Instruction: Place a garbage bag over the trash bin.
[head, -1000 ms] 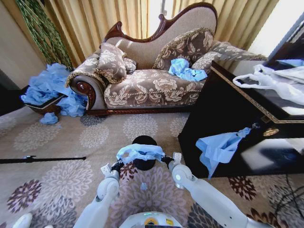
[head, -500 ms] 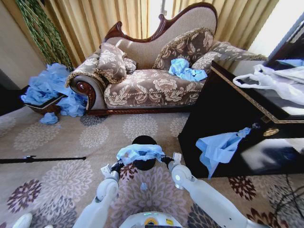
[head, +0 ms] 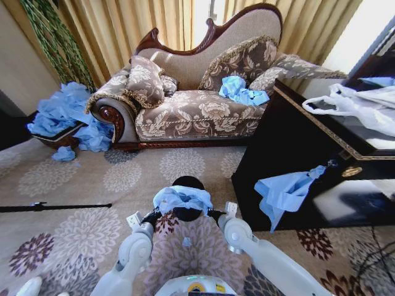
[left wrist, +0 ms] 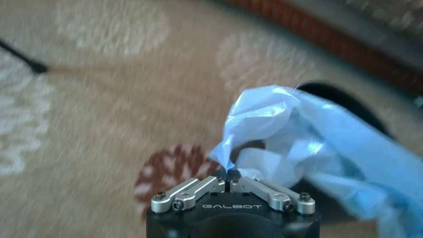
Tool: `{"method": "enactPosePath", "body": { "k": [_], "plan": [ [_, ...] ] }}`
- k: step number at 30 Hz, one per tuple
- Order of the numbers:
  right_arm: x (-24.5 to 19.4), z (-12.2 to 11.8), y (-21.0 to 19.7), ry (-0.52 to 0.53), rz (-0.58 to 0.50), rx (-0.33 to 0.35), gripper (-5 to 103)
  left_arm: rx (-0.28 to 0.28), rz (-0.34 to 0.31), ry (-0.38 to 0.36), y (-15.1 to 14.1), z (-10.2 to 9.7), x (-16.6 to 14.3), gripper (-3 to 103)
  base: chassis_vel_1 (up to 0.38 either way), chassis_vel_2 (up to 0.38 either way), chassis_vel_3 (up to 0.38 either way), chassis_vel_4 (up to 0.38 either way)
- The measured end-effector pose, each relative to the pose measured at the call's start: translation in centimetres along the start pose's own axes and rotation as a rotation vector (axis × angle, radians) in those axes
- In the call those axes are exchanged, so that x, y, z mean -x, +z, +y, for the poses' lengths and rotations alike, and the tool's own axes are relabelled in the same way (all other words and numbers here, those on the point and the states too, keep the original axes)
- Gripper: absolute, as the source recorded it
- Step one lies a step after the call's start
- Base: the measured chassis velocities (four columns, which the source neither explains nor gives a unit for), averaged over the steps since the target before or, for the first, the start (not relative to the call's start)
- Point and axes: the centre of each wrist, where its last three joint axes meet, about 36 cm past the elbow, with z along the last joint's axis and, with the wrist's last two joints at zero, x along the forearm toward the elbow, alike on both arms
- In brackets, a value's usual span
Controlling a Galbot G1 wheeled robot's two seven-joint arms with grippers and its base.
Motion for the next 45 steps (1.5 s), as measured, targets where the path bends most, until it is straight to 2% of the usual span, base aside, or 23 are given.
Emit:
{"method": "enactPosePath", "body": {
  "k": [3, 7, 12, 15, 19, 20, 23, 27, 30, 34, 37, 40, 45],
  "plan": [
    [1.3, -0.7, 0.3, 0.036, 0.019, 0.009, 0, -0.006, 0.064, -0.030, 0.4, 0.3, 0.9, 0, 0.000, 0.000, 0.000, 0.000],
    [2.3, -1.4, 0.4, 0.067, 0.031, 0.015, 0, -0.003, 0.108, -0.046, 0.3, 0.5, 1.4, 0, 0.000, 0.000, 0.000, 0.000],
    [2.8, -2.1, 0.3, 0.092, 0.038, 0.017, 0, 0.013, 0.121, -0.050, -0.2, 0.7, 1.4, 0, 0.000, 0.000, 0.000, 0.000],
    [2.3, -2.1, -0.2, 0.094, 0.030, 0.020, 0, 0.020, 0.102, -0.042, -0.8, 0.6, 1.0, 0, 0.000, 0.000, 0.000, 0.000],
    [0.0, -0.7, -2.0, 0.053, 0.001, 0.024, 0, 0.032, 0.028, -0.015, -2.8, 0.1, 0.0, 0, 0.000, 0.000, 0.000, 0.000],
    [0.0, -0.7, -2.0, 0.053, 0.001, 0.024, 0, 0.032, 0.028, -0.015, -2.8, 0.1, 0.0, 0, 0.000, 0.000, 0.000, 0.000],
    [-2.0, 0.8, -3.1, 0.009, -0.023, 0.022, 0, 0.047, -0.038, 0.016, -4.4, -0.4, -1.4, 0, 0.000, 0.000, 0.000, 0.000],
    [-2.9, 1.2, -4.0, -0.007, -0.046, 0.018, 0, 0.056, -0.078, 0.046, -5.5, -0.9, -3.2, 0, 0.000, 0.000, 0.000, 0.000],
    [-3.4, 1.0, -4.5, -0.010, -0.061, 0.015, 0, 0.054, -0.093, 0.058, -6.0, -1.1, -4.2, 0, 0.000, 0.000, 0.000, 0.000],
    [-4.5, 0.5, -5.1, -0.012, -0.084, 0.007, 0, 0.051, -0.133, 0.061, -6.9, -1.2, -5.6, 0, 0.000, 0.000, 0.000, 0.000],
    [-5.5, -0.1, -5.5, -0.018, -0.106, -0.003, 0, 0.054, -0.186, 0.064, -8.0, -1.2, -6.7, 0, 0.000, 0.000, 0.000, 0.000],
    [-5.8, -0.3, -5.5, -0.021, -0.122, -0.005, 0, 0.055, -0.204, 0.065, -8.2, -1.2, -7.0, 0, 0.000, 0.000, 0.000, 0.000],
    [-7.5, -0.6, -5.8, -0.037, -0.143, -0.002, 0, 0.066, -0.251, 0.099, -8.9, -1.7, -9.5, 0, 0.000, 0.000, 0.000, 0.000]
  ]
}}
